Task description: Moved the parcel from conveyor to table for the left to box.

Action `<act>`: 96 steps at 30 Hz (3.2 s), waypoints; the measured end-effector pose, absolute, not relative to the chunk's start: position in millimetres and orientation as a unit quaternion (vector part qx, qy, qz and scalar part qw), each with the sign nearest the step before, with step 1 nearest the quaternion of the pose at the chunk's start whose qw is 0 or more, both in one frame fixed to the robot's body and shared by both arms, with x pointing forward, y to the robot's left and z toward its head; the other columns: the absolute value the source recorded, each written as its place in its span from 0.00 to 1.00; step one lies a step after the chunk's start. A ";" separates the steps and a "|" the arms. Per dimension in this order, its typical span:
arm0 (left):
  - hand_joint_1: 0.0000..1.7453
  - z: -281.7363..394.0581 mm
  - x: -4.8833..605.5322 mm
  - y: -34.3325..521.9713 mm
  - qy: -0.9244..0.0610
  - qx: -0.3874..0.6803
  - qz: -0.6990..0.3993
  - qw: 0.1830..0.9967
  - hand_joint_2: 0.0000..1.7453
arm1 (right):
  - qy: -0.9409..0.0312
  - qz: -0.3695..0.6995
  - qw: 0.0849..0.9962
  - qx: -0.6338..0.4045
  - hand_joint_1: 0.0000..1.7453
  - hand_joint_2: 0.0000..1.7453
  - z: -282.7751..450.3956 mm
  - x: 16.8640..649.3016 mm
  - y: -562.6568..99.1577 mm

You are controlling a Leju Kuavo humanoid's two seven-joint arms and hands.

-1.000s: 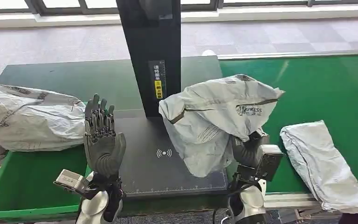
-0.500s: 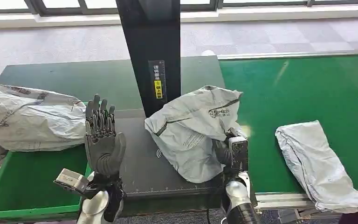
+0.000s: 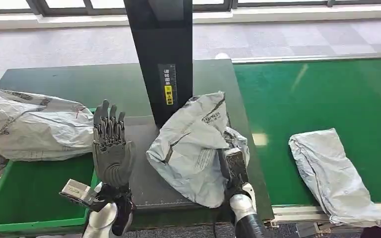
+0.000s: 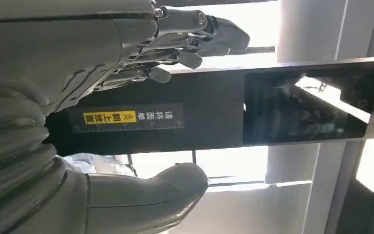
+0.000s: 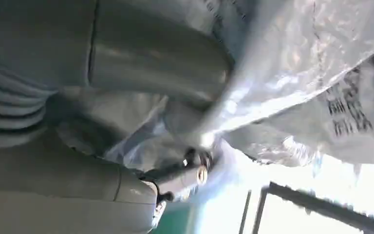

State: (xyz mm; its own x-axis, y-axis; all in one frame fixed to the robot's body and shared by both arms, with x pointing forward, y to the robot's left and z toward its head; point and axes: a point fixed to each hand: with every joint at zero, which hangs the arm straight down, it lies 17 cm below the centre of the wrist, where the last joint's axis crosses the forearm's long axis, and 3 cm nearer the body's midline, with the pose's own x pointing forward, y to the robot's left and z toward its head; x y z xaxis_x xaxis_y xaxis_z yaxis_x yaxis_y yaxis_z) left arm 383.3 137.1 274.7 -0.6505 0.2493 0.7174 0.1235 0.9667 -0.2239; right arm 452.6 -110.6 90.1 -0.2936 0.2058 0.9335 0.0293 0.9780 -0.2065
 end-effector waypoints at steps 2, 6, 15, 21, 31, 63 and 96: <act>0.00 274.3 383.4 136.4 -0.905 -0.103 0.077 0.406 1.00 | -0.804 0.069 0.585 -0.081 0.00 0.00 94.8 453.4 -114.3; 0.00 272.6 384.3 135.2 -0.904 -0.104 0.077 0.408 1.00 | -0.819 0.050 0.561 -0.114 0.00 0.00 115.1 453.8 -126.8; 0.00 267.5 386.6 135.4 -0.901 -0.102 0.082 0.414 1.00 | -0.847 0.046 0.511 -0.138 0.00 0.00 155.8 450.6 -122.6; 0.00 265.9 387.5 137.0 -0.899 -0.100 0.087 0.417 1.00 | -0.853 0.044 0.502 -0.137 0.00 0.00 163.8 449.2 -122.4; 0.00 259.6 400.6 92.1 -0.905 -0.034 -0.033 0.423 1.00 | -0.909 0.049 0.324 -0.257 0.00 0.00 274.8 404.7 -137.6; 0.00 156.7 475.2 35.4 -0.814 0.155 -0.201 0.523 1.00 | -0.899 -0.041 0.153 -0.408 0.00 0.00 395.1 320.8 -242.3; 0.00 2.9 451.4 -5.6 -0.567 0.243 -0.558 0.556 1.00 | -0.886 -0.022 0.183 -0.425 0.00 0.00 372.5 336.4 -250.2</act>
State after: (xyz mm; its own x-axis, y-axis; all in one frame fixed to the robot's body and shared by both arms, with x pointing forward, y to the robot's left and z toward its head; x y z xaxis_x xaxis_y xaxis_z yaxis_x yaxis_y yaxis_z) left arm 451.4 -5.6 2.9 -0.2651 -0.8949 0.3591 0.3449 0.2597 0.9020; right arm 336.4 -250.2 372.5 -0.5724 0.7447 0.3433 0.7609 0.6384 -0.1162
